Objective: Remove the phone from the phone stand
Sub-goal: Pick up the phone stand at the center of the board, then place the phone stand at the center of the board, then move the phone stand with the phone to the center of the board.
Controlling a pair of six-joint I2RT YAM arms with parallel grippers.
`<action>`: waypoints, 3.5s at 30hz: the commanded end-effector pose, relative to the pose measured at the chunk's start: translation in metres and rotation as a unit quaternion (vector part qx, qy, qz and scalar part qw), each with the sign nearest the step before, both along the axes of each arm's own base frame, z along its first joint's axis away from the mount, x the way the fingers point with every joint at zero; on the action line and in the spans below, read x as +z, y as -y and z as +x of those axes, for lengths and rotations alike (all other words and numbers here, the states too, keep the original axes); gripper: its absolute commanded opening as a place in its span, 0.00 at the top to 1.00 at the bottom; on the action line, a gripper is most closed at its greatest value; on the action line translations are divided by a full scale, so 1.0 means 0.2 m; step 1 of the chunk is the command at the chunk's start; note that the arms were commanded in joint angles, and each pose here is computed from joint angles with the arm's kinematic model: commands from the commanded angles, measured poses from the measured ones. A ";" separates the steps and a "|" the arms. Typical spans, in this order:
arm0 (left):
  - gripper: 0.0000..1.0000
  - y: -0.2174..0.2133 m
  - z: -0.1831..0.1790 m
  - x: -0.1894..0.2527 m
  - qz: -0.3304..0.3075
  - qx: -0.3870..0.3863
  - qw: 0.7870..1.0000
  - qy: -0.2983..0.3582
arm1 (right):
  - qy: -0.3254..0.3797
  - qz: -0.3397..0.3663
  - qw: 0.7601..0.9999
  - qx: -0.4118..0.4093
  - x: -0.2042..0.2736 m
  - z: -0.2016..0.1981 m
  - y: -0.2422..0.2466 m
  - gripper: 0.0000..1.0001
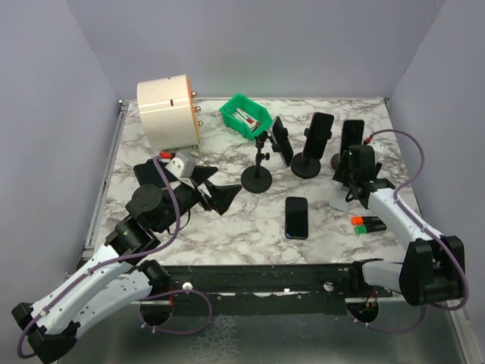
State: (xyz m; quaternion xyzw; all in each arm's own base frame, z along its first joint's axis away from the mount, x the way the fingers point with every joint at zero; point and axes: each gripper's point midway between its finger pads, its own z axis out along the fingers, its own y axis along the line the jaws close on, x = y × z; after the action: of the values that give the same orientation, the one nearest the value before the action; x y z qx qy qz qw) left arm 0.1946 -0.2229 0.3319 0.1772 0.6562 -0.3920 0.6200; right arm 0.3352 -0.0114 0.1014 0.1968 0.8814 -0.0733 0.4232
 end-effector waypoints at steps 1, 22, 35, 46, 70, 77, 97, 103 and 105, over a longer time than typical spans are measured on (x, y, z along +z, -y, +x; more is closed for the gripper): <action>0.01 0.02 -0.05 0.09 -0.021 -0.022 0.999 0.013 | 0.043 -0.018 0.999 -0.015 0.20 -0.01 0.06 0.47; 0.01 -0.04 -0.09 0.17 -0.040 -0.015 0.998 0.035 | 0.088 -0.055 0.977 -0.185 0.47 0.33 0.68 0.51; 0.01 -0.07 -0.09 0.19 -0.045 -0.004 0.998 0.045 | 0.066 -0.057 0.976 -0.202 0.27 0.64 0.79 0.52; 0.01 -0.07 -0.07 0.18 -0.039 -0.001 0.998 0.042 | 0.028 -0.068 0.977 -0.200 0.11 0.61 0.79 0.37; 0.01 -0.06 -0.07 0.17 -0.038 -0.003 0.999 0.038 | 0.216 0.006 0.969 -0.122 0.90 0.50 0.57 0.10; 0.01 -0.06 -0.06 0.15 -0.033 0.004 0.999 0.037 | 0.327 0.055 0.942 0.045 1.22 0.38 0.08 0.14; 0.01 -0.06 0.03 0.06 0.003 0.034 0.999 0.031 | 0.199 0.120 0.896 0.378 0.97 -0.24 -1.00 0.17; 0.01 -0.06 0.03 0.04 0.012 0.034 0.999 0.040 | 0.265 0.095 0.844 0.457 1.05 -0.24 -1.12 0.16; 0.01 -0.06 0.03 0.03 0.017 0.031 0.998 0.043 | 0.293 0.084 0.832 0.464 1.11 -0.21 -1.14 0.15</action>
State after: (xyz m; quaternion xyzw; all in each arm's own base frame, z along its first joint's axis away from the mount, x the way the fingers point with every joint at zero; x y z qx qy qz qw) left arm 0.1995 -0.2135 0.3362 0.1768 0.6495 -0.3626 0.6446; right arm 0.2872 0.2025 0.2885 -0.1378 0.7717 0.2503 0.5682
